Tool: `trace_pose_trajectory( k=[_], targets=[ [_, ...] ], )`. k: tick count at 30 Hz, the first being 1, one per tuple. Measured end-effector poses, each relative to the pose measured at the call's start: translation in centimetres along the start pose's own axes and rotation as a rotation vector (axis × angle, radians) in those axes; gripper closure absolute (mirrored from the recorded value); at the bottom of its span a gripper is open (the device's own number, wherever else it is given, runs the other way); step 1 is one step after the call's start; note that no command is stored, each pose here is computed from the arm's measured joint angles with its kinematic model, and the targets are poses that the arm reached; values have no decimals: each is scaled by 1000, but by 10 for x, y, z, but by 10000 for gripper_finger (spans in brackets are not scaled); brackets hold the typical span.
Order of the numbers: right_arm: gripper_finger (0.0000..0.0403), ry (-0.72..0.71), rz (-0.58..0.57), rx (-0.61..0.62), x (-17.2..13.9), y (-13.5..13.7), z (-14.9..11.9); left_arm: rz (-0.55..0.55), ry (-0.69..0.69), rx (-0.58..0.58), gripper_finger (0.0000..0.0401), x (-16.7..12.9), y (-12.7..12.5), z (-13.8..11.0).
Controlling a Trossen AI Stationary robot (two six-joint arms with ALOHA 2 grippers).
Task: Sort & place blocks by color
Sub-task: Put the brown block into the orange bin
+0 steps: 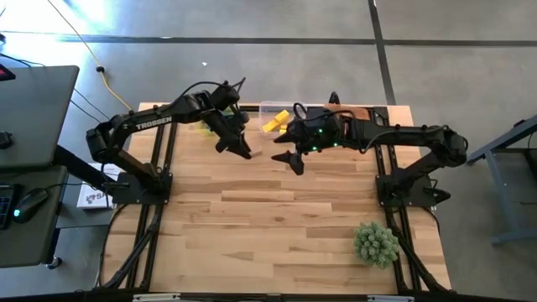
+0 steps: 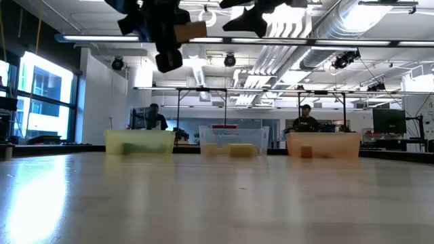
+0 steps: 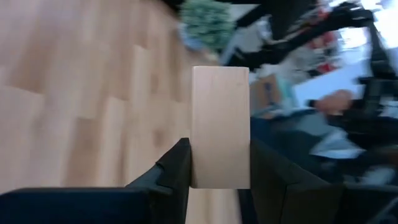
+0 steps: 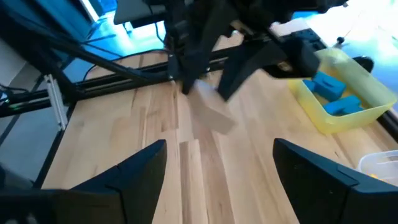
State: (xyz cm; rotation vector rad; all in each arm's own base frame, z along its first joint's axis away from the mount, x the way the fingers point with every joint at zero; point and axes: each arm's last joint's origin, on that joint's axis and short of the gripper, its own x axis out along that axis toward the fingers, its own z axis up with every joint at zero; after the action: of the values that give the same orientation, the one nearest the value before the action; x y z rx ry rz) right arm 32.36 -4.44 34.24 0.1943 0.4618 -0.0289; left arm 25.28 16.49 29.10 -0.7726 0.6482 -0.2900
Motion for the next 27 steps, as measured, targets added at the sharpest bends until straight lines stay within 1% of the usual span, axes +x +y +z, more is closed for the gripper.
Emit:
trace_pose_trajectory(
  k=[3,7,11,15,19,24,27],
  targets=[
    [121,-18,-8,-5,1,4,1,-100,7,-23,299,2,-4,1],
    [121,-63,0,-15,1,6,5,-204,2,-31,299,6,-11,7],
    [121,-110,11,-34,0,7,10,-252,-27,-16,299,12,-20,17],
    [121,-143,71,-97,-2,10,14,-318,-35,-15,299,14,-27,24],
    [121,-161,143,-150,-3,12,16,-336,-34,-31,299,14,-29,26],
    [121,-164,170,-161,-2,13,16,-339,-34,-30,299,14,-29,27],
    [121,-164,177,-205,-1,13,16,-342,-36,-39,299,13,-30,28]
  ],
)
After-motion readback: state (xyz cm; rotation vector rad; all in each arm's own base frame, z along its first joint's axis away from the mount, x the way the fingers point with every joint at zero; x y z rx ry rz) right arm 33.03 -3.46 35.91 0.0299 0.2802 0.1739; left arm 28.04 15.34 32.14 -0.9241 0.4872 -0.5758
